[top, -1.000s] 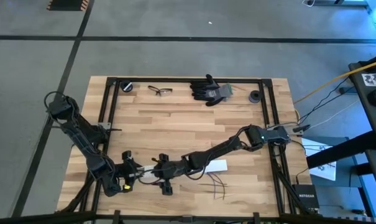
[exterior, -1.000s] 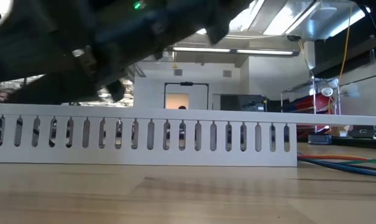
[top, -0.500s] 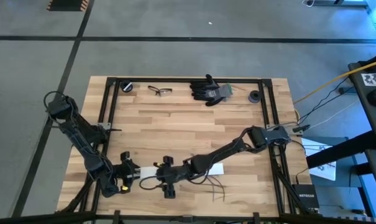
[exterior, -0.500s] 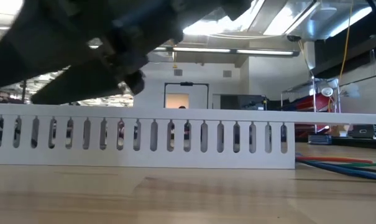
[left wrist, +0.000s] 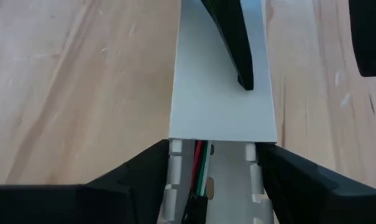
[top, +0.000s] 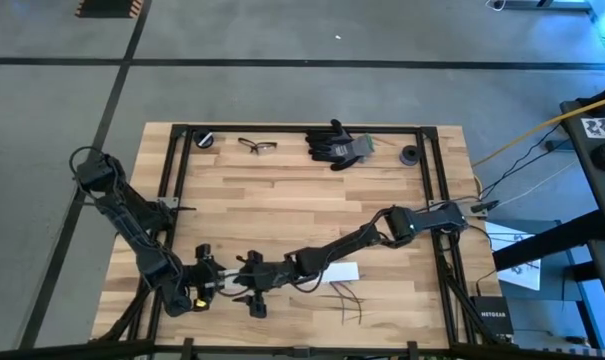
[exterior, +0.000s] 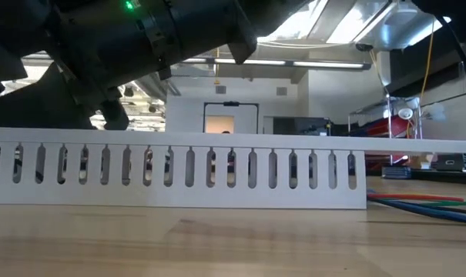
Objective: Ziptie cables
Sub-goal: Close the cable duct
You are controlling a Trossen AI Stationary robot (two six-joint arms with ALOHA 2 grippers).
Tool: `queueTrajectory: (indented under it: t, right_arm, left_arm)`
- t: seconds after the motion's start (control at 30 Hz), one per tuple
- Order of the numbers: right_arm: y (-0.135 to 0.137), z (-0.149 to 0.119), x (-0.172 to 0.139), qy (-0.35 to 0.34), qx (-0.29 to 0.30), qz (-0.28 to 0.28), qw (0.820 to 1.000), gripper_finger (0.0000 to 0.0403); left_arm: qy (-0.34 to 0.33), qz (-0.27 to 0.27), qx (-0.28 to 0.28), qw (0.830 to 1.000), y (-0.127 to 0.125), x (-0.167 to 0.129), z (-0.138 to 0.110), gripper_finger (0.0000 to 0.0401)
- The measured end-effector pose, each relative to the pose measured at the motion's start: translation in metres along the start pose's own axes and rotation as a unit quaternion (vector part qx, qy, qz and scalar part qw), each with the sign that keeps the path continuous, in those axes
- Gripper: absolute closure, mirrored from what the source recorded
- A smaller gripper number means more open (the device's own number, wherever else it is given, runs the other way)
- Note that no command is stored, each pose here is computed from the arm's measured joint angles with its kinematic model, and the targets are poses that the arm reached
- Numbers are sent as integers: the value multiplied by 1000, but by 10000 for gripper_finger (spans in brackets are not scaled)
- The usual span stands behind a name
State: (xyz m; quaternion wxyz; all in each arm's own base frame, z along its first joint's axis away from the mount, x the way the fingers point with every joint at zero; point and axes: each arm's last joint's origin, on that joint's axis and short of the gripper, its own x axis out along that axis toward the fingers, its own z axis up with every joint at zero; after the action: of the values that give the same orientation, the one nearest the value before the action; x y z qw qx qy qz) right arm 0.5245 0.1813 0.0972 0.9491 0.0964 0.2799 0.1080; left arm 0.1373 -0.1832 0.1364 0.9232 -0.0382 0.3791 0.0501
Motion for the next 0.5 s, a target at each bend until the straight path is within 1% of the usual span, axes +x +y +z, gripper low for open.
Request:
queueTrajectory:
  t: [0.13,0.23,0.37,0.5]
  right_arm:
    - [-1,0,0,1,-2,0,1000,165]
    - [-1,0,0,-1,-4,1,1000,165]
    - [-1,0,0,0,-6,2,1000,165]
    - [-1,0,0,-1,-6,1,1000,165]
  left_arm:
    - [35,-23,21,999,0,1,3,150]
    - [54,-40,5,998,0,-7,7,134]
    - [60,-52,-3,997,-1,-19,6,132]
    - [60,-48,-8,997,-1,-21,-1,140]
